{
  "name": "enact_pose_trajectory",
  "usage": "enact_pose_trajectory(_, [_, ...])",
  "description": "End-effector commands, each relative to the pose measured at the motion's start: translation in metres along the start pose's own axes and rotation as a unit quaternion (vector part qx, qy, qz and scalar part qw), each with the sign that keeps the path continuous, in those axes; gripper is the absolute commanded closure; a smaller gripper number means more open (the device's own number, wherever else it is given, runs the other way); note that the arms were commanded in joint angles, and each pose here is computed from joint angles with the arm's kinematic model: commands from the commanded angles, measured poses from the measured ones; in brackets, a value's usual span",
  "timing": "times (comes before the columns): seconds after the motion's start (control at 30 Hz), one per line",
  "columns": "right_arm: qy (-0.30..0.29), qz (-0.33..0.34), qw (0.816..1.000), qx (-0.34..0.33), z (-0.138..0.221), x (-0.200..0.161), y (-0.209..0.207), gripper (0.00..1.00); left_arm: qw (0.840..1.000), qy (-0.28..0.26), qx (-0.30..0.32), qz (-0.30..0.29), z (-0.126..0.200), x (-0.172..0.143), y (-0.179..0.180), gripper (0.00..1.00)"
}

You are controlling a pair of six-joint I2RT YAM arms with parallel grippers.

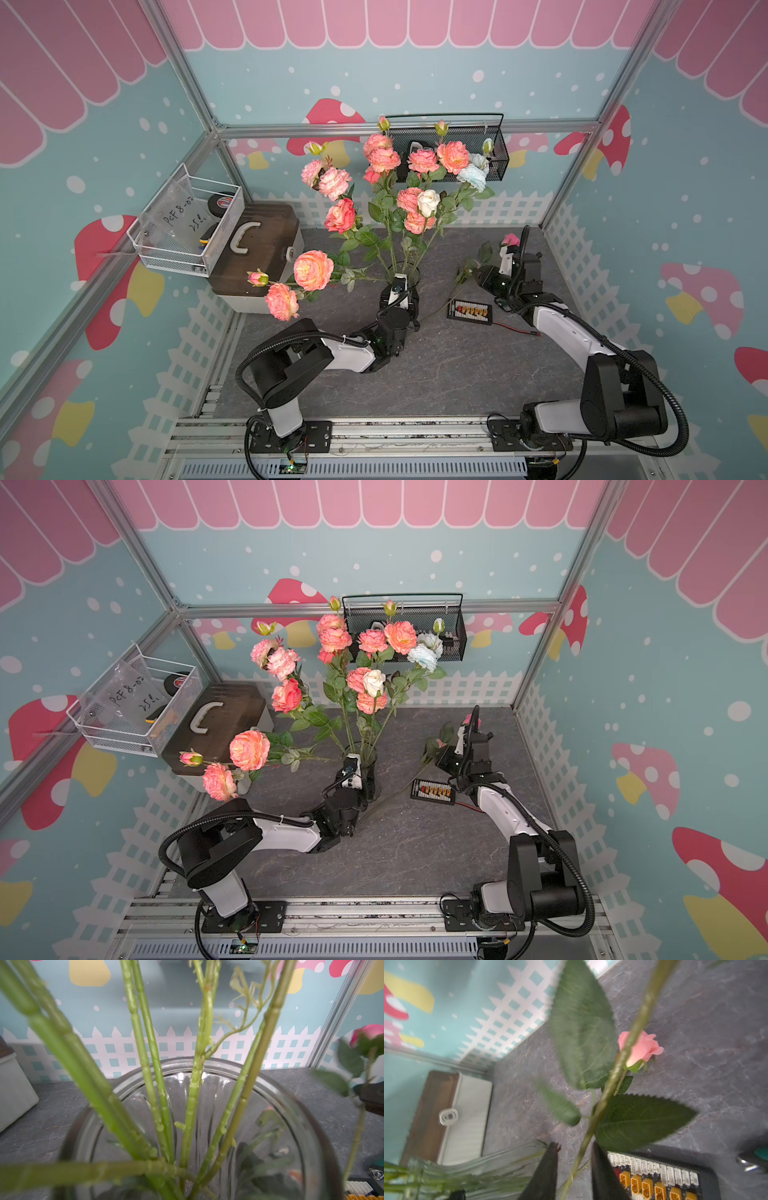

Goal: Pick out pink flowers from the vase
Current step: Pick up the flower from the vase.

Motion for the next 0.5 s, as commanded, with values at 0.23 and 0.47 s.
enact_pose_trajectory(0.23, [-0.002,0.232,0.964,0.129,0.051,-0.033,0.079,0.63,0.994,0.088,-0.020,-0.067,0.003,-0.050,-0.006,1.00])
enact_pose_trajectory(0.47, [0.053,0.395,0.868,0.297,0.107,-0.072,0.152,0.71,0.993,0.090,-0.022,-0.071,0.003,-0.051,-0.006,1.00])
Point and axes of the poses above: each gripper's point midway between its finger pads, its own z axis back along the fingers, its own y axis along the line the jaws close on, x = y × z, the point moved 10 cm from there along z, back along the fingers, and after that the axes turned 10 degrees about -z, right-handed, at the moved point
